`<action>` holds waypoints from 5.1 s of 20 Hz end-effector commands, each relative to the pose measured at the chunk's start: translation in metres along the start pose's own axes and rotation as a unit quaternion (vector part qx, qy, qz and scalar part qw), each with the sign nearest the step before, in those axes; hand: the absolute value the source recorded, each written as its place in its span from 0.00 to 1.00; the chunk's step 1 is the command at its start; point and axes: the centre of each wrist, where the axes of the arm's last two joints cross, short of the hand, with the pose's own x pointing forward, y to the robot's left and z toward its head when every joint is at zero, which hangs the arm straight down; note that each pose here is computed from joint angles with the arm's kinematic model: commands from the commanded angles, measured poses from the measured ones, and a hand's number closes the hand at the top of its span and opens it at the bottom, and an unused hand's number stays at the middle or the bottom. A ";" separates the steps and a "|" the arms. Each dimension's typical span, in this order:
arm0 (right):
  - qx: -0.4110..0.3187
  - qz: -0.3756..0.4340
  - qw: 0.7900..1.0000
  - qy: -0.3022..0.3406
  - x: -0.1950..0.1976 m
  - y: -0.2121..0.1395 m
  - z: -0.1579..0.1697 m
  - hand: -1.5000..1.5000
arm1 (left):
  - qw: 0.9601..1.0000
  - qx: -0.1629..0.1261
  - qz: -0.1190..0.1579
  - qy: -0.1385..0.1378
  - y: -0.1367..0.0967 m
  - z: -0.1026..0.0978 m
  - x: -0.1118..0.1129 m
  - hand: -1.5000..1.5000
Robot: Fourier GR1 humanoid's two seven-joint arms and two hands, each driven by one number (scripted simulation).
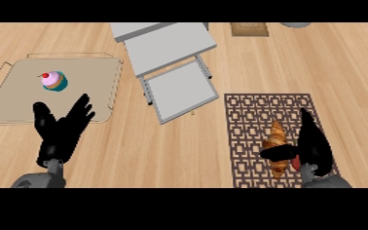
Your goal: Pick the croissant from the placemat and place it in the tiered shelf
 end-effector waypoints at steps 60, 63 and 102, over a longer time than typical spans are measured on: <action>0.046 -0.060 0.830 -0.553 0.304 -0.176 0.229 1.00 | 1.000 0.000 -0.009 0.005 0.006 -0.002 -0.001 0.50; 0.054 -0.042 0.833 -0.549 0.324 -0.167 0.230 1.00 | 1.000 -0.010 0.000 0.012 -0.006 -0.004 0.007 0.50; 0.065 -0.073 0.828 -0.553 0.375 -0.116 0.123 1.00 | 1.000 -0.007 -0.006 0.016 0.001 0.005 -0.015 0.50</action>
